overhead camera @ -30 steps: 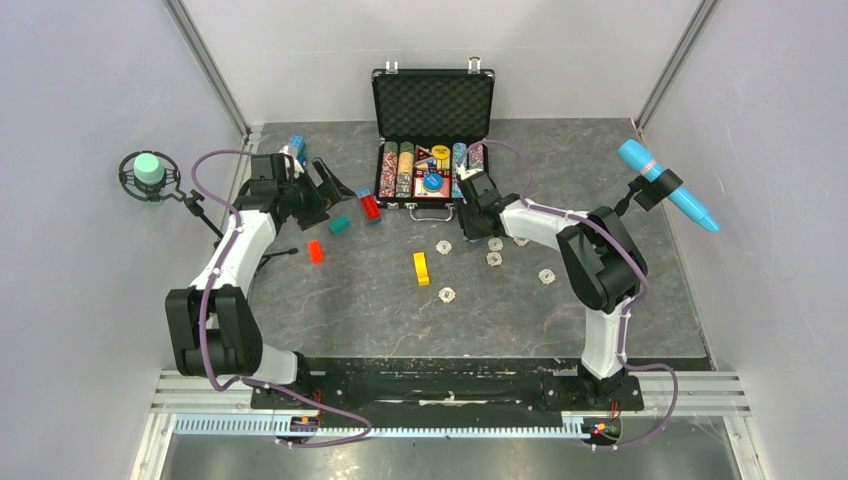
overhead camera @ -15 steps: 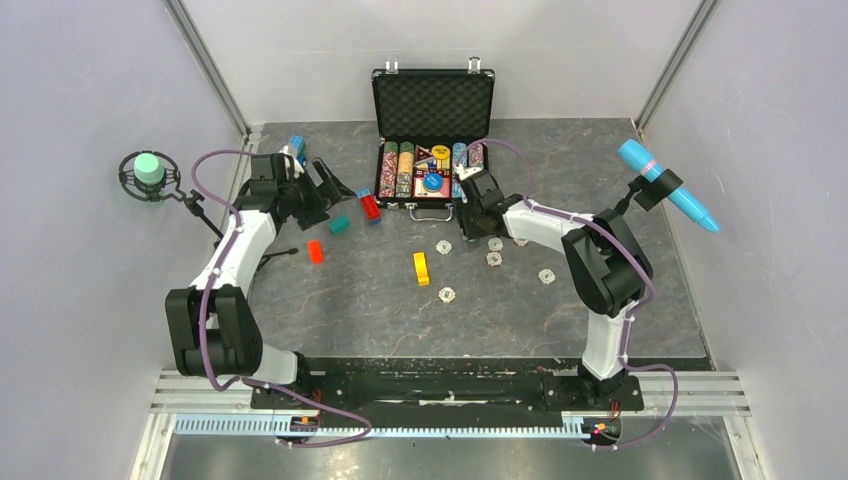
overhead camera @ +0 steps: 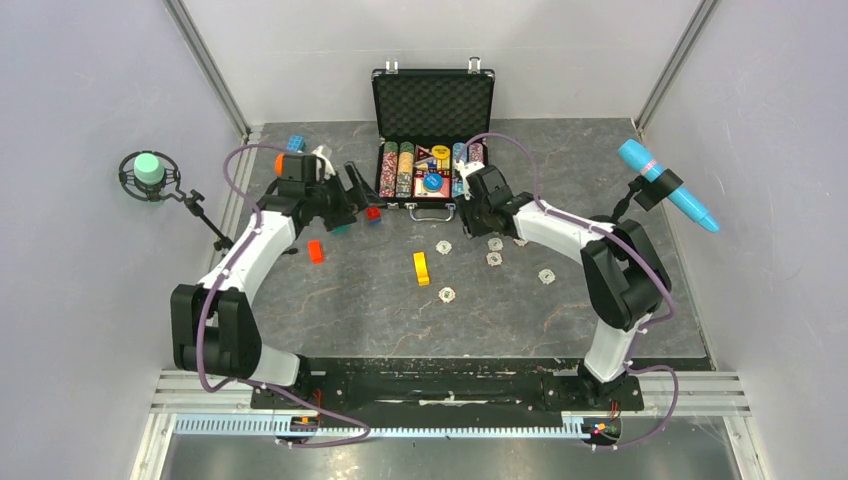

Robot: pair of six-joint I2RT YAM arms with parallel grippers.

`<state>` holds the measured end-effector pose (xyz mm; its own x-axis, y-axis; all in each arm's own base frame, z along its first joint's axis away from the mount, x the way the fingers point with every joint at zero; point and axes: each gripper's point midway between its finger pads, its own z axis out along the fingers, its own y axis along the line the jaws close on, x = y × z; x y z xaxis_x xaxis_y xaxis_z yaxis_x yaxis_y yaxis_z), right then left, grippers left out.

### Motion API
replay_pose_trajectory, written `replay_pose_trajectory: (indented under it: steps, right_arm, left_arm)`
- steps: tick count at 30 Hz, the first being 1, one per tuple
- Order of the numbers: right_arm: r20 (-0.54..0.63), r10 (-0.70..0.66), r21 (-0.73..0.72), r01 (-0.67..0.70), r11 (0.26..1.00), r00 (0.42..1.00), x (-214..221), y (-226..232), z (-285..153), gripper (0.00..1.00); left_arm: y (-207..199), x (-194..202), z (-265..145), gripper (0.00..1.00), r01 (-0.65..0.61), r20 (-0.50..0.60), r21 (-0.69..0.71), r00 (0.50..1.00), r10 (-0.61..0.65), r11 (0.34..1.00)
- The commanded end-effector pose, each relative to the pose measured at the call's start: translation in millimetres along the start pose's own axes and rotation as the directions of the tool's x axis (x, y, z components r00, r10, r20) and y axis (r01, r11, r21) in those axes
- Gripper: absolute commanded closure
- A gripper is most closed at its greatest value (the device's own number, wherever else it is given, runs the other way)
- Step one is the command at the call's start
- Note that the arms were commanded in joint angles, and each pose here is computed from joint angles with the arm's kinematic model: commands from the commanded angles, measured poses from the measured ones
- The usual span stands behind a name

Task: Pack up texas hold em set
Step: Pick up the poker chip from the center of the board.

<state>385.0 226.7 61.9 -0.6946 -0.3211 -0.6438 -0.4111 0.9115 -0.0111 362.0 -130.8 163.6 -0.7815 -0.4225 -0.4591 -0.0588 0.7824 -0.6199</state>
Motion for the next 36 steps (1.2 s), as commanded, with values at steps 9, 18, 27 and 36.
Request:
replay_pose_trajectory:
  steps: [9, 18, 27, 36]
  right_arm:
    - [0.018, -0.126, -0.095, 0.127, 0.987, 0.992, 0.3, 7.7, -53.9, 0.59]
    - [0.051, -0.158, -0.175, 0.164, 0.971, 0.986, 5.4, 21.7, -81.7, 0.58]
    - [0.077, -0.157, -0.227, 0.171, 0.959, 0.985, -5.9, 36.9, -100.4, 0.58]
    - [0.102, -0.17, -0.257, 0.191, 0.947, 0.98, -20.1, 49.0, -111.2, 0.58]
  left_arm:
    - [-62.2, 35.7, 34.4, 0.04, 0.057, -0.049, 0.211, 0.998, -0.048, 0.976]
    - [-112.5, 60.1, 39.5, 0.06, 0.154, -0.127, 0.494, 0.986, -0.104, 0.856]
    - [-130.4, 73.1, 40.9, 0.08, 0.209, -0.158, 0.581, 0.977, -0.143, 0.786]
    - [-150.0, 96.4, 43.7, 0.17, 0.303, -0.255, 0.667, 0.951, -0.174, 0.68]
